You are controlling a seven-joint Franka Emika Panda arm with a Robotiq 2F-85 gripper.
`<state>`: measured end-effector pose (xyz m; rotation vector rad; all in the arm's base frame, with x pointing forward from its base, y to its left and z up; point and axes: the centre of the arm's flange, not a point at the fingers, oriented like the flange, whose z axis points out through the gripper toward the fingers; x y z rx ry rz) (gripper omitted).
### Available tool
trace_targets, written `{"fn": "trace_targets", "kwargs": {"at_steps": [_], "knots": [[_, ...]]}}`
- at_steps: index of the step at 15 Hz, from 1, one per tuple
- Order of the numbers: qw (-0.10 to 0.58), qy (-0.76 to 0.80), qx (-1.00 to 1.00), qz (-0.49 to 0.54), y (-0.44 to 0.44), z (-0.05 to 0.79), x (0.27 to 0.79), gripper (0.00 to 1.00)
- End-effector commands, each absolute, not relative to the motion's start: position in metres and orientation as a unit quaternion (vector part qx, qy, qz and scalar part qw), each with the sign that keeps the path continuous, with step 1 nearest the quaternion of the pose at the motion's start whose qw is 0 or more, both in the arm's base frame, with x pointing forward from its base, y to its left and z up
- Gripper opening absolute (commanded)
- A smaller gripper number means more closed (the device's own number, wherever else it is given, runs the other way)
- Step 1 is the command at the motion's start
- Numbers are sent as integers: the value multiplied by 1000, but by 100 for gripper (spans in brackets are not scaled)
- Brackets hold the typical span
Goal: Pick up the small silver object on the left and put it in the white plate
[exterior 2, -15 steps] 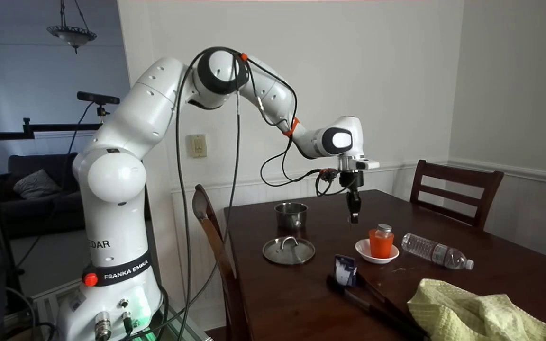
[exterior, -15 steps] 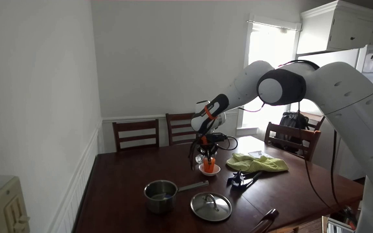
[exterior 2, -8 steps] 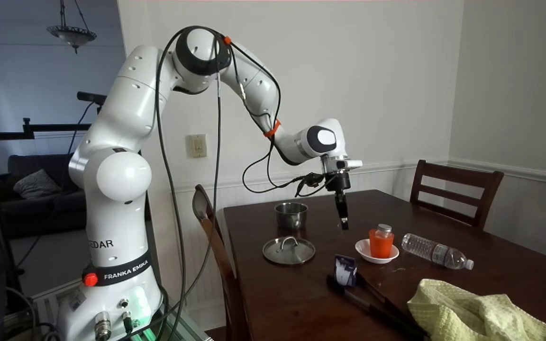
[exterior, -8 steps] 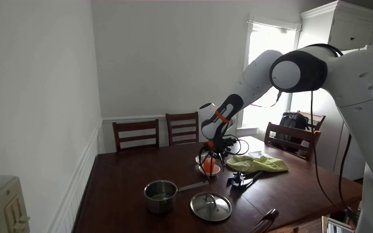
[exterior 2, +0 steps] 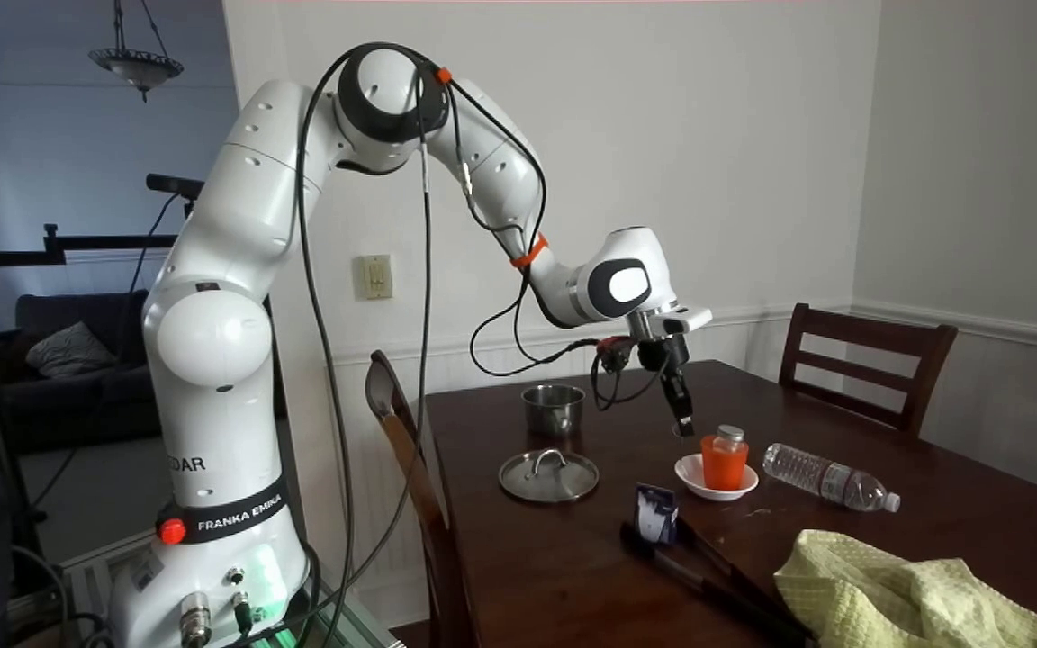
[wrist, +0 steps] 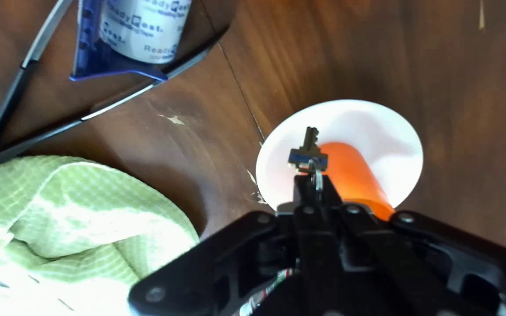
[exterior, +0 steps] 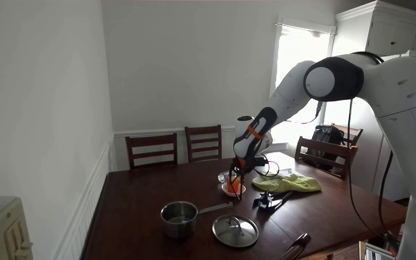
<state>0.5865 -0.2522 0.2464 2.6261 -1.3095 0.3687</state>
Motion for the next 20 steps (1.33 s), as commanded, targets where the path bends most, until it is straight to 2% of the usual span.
{"fn": "trace_targets", "kwargs": {"at_steps": [1,14,15,16,20], "knots": [[39,-410,901,139,-264,237,598,1],[14,-380,914,139,-282,217,621,1],[12,-379,915,139,-283,216,623,22],[12,-380,915,138,-283,215,625,32],[11,-378,915,140,-282,217,628,58]]}}
